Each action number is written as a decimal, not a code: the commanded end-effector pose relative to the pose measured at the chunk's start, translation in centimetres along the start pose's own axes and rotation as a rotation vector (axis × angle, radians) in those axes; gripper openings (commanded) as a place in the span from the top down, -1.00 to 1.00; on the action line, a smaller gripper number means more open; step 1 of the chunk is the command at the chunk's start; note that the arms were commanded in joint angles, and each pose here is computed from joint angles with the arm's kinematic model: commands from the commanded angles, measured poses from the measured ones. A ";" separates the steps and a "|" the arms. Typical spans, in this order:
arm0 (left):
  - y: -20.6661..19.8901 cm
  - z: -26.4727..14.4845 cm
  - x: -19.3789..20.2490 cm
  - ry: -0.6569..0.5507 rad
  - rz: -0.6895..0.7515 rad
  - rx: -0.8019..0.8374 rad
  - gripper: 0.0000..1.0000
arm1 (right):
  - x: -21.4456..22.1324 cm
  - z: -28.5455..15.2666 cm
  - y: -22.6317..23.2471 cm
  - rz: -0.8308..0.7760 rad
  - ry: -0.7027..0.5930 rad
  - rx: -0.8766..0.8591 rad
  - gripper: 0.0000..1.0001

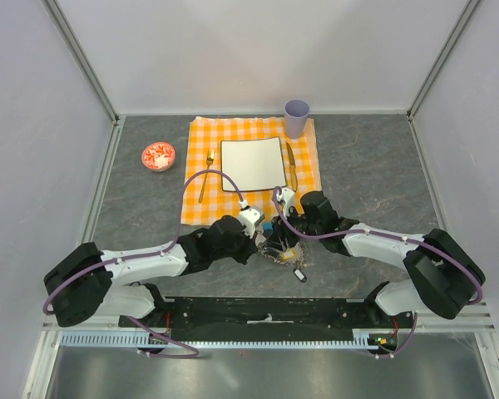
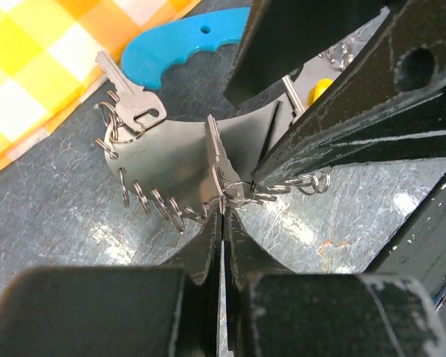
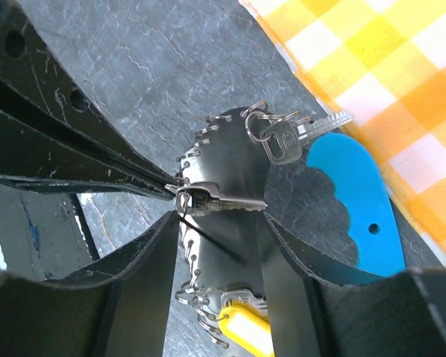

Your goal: Put the keys on the keyring

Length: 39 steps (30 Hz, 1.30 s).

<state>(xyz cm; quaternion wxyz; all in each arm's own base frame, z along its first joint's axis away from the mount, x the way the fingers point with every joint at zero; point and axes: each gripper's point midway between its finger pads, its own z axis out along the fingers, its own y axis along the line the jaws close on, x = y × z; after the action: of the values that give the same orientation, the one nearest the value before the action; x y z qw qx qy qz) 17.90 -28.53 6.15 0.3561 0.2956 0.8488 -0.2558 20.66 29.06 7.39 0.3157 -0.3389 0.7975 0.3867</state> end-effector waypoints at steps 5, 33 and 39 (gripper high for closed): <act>-2.3 -0.9 -5.0 -0.190 0.094 0.104 0.96 | -3.1 0.1 2.0 -0.050 -0.080 -0.108 -0.14; -2.9 -2.9 -5.3 -0.276 0.187 0.169 0.96 | -2.3 0.1 -0.5 -0.052 -0.042 0.024 1.00; -2.4 -5.7 -7.9 -0.535 0.194 0.154 0.97 | -0.6 -0.5 -1.5 -0.019 0.019 0.084 1.00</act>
<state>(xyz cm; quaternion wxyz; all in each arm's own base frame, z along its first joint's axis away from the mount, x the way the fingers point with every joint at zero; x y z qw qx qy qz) 17.57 -28.31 10.02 0.4566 0.3430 0.7626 -0.3038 19.63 30.52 9.03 0.3069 -0.3667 0.7686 0.4249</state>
